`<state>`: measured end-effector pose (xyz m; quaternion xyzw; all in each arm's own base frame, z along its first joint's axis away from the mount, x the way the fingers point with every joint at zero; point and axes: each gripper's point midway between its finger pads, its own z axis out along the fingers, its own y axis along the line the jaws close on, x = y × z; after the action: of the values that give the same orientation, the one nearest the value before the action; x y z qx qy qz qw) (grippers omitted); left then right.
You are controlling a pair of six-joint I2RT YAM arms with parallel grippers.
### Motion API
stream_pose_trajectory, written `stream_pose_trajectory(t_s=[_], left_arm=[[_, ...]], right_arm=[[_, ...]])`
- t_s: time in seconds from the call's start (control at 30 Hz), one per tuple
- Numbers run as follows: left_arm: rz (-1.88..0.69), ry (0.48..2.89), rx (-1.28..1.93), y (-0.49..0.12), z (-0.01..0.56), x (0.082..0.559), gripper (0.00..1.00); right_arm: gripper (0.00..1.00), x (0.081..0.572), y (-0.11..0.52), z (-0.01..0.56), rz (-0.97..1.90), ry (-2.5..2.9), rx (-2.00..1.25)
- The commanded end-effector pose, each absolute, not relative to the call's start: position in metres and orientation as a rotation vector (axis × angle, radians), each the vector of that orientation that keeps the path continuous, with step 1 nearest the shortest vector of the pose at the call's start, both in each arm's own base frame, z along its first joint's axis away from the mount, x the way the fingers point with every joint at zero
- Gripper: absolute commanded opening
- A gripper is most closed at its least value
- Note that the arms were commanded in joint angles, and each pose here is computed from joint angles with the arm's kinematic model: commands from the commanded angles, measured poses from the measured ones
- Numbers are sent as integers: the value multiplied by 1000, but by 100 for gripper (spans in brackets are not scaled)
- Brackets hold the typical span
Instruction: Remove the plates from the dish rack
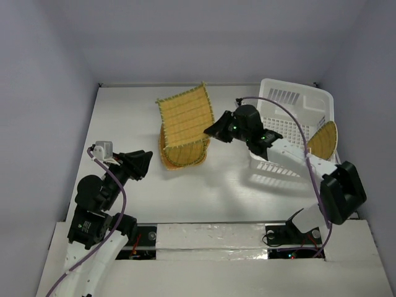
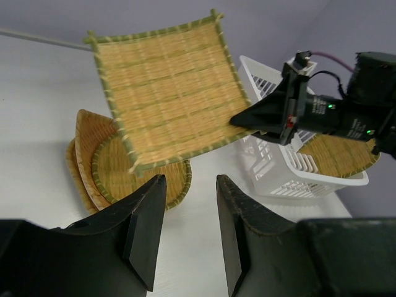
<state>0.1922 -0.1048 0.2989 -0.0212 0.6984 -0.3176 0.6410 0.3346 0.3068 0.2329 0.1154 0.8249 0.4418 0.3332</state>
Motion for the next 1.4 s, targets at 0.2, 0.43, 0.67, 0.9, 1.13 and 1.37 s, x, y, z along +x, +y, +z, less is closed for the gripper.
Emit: stream_pose_trajectory(t_s=[0.2,0.43,0.67,0.9,1.13,1.37], left_arm=[[-706,1574,-59,-103,304,199,35],[-709,1571,-59,-103,304,199,36],[-710,1570,-55,-103,305,198,36],[-710,1566,-56,-103,305,197,36],[-713,1562,-58,-103,306,197,36],[-715,1562,-58,-103,306,197,36]], right_arm=[[0,340,376,249,1542,1947,292],[0,338,376,204,1526,2031,346],[0,330,369,185,1501,2073,372],[17,320,365,159,1469,2130,396],[64,317,358,147,1278,2218,339],[87,317,347,143,912,2322,248]])
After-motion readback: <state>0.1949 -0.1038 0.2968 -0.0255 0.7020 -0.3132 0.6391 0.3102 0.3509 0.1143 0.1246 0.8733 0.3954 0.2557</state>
